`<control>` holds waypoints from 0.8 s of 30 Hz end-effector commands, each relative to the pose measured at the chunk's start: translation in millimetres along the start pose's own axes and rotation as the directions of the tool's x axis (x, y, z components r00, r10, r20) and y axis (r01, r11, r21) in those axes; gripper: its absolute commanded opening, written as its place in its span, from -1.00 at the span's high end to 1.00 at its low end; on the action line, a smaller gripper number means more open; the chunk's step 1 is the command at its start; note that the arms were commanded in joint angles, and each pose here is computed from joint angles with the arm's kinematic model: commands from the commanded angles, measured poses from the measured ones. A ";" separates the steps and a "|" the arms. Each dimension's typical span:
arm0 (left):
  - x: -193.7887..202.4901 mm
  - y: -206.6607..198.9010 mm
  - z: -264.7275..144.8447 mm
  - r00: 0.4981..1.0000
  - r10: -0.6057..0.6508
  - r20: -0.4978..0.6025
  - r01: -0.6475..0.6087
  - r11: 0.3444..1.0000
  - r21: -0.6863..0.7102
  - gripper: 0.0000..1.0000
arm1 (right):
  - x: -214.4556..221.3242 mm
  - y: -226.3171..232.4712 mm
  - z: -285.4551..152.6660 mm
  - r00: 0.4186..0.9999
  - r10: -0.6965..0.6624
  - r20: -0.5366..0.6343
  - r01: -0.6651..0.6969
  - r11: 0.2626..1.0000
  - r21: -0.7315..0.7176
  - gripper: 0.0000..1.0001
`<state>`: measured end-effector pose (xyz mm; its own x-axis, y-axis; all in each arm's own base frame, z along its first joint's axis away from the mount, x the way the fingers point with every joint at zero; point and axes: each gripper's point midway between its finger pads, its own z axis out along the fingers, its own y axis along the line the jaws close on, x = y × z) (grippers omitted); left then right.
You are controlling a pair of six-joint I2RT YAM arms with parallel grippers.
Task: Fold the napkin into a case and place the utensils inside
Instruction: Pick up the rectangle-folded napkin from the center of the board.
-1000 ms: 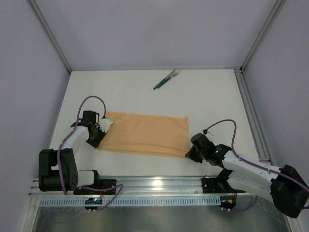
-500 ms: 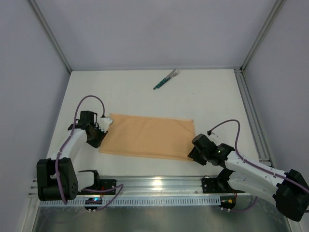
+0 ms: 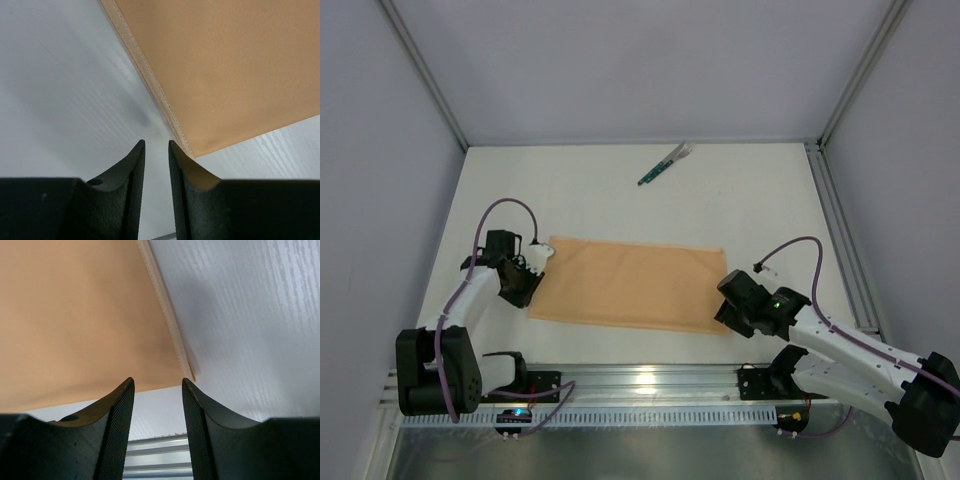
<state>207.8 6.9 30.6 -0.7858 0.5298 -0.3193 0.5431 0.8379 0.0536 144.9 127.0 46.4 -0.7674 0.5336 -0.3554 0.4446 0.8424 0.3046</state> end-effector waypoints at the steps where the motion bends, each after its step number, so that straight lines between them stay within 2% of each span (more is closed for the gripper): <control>1: -10.5 -4.5 -5.1 0.999 -0.011 0.046 0.010 0.999 0.034 0.44 | -1.4 -14.1 -4.3 1.000 0.000 0.013 -0.001 0.998 0.060 0.04; 8: -13.1 -7.4 -4.0 0.998 -0.018 0.057 0.015 0.999 0.052 0.42 | 5.8 -39.2 3.7 0.998 0.061 0.020 -0.064 0.987 0.150 -0.17; 11: -15.6 -8.5 -6.6 0.998 -0.019 0.067 0.015 0.998 0.058 0.41 | 12.8 -31.3 20.0 0.994 0.107 0.009 -0.107 0.988 0.114 -0.20; 15: -15.1 -8.2 -7.3 0.998 -0.012 0.063 0.008 0.998 0.056 0.41 | 4.7 -27.0 24.3 0.992 0.118 0.052 -0.123 0.985 0.118 -0.25; 19: -12.1 -7.8 -6.2 0.999 -0.006 0.054 0.004 0.999 0.051 0.41 | 19.4 -22.8 36.1 0.992 0.128 -0.007 -0.127 0.988 0.087 -0.18; 21: -11.5 -7.8 -5.5 0.999 -0.006 0.053 0.004 0.999 0.050 0.41 | 32.7 -21.2 41.5 0.990 0.125 -0.070 -0.119 0.990 0.080 -0.04; 24: -12.3 -7.6 -6.7 0.998 -0.009 0.055 0.006 0.999 0.048 0.41 | 37.9 -20.9 43.1 0.988 0.120 -0.094 -0.112 0.991 0.079 0.07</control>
<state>204.3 -3.7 30.4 -0.7836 0.5204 -0.3392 0.5538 0.8326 -0.0019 146.1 135.0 14.0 -0.7199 0.6266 -0.2984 0.5430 0.7763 0.3201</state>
